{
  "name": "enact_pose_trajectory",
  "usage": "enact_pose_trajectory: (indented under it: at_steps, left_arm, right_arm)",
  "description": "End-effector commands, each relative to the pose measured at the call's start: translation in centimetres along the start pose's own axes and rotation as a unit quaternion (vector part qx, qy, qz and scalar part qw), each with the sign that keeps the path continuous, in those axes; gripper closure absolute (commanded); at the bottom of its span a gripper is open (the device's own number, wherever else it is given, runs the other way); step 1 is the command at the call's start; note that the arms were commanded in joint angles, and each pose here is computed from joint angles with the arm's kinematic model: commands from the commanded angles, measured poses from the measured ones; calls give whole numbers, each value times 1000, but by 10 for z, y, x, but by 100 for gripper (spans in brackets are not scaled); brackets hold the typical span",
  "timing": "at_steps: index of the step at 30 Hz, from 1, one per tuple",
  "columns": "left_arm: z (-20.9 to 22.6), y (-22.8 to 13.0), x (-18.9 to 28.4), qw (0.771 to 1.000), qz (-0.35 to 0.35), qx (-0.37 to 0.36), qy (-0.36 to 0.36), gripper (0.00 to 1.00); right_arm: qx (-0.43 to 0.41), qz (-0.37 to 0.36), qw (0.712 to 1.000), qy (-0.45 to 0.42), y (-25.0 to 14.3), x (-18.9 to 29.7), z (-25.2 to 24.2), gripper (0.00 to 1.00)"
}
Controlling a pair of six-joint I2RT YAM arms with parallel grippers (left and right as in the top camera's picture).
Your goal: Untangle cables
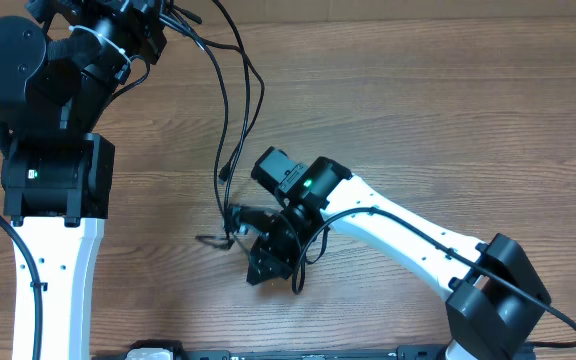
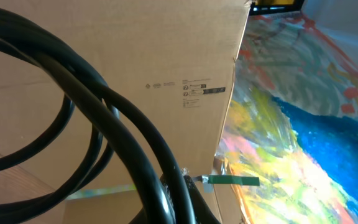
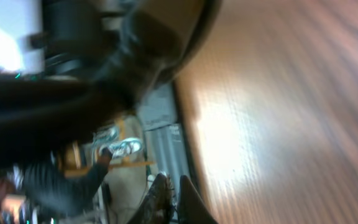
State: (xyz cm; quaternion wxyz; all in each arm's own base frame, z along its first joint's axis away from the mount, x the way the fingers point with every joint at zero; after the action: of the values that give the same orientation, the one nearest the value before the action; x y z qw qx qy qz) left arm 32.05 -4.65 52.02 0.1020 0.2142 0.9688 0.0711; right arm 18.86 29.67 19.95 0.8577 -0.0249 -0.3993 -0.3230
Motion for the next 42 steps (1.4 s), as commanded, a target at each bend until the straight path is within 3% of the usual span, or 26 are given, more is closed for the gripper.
enact_pose_trajectory:
  at_steps: [1,3,4,6,9,12,16,19,24,26,29,37,42]
  left_arm:
    - [-16,-1,8,999,-1,-29,-20,96]
    - [-16,-1,8,999,2,-29,-20,96]
    - [-16,-1,8,999,2,-29,-20,96]
    - [-15,-1,8,999,2,-28,-17,96]
    - [-14,-2,8,1000,4,-26,-14,96]
    - [-14,-2,8,1000,5,-26,-14,96]
    - [-13,-2,8,1000,5,-25,-12,96]
    - [-10,-4,7,1000,9,-20,-3,96]
    - [-4,-4,6,1000,11,-13,14,96]
    - [-4,-5,6,1000,16,-13,14,96]
    - [-4,-7,6,999,28,-11,12,96]
    - [-7,-20,3,999,54,4,6,96]
    - [-9,-33,1,997,78,7,0,96]
  right_arm:
    - [-166,-18,975,-144,-3,17,-36,66]
    - [-247,-42,948,-198,-6,30,-54,46]
    - [-283,-55,933,-215,-7,36,-62,30]
    - [-340,-78,909,-228,-10,48,-75,13]
    - [-408,-114,878,-221,-13,65,-91,6]
    - [-398,-139,890,-172,-7,75,-96,4]
    - [-282,-165,942,-81,12,76,-85,4]
    - [-227,-202,950,-69,30,77,-81,7]
    - [-221,-278,931,-89,53,88,-86,17]
    - [-242,-314,910,-118,60,95,-92,17]
    - [-223,-348,902,-127,69,102,-93,20]
    - [-197,-365,900,-136,80,99,-84,54]
    - [-204,-379,885,-177,80,100,-89,66]
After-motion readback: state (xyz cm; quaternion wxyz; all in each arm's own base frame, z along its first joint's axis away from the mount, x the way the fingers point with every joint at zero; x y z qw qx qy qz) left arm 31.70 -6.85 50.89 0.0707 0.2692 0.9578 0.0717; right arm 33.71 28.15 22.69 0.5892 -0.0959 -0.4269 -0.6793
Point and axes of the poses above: each gripper's point midway between its finger pads, its own x axis back along the fingers, its own z axis along the line the jaws close on, y = z × x, the point moved 9 cm from there along x, back along the fingers, and after that the axes turned 6 degrees about -x, right-handed, at the moved point
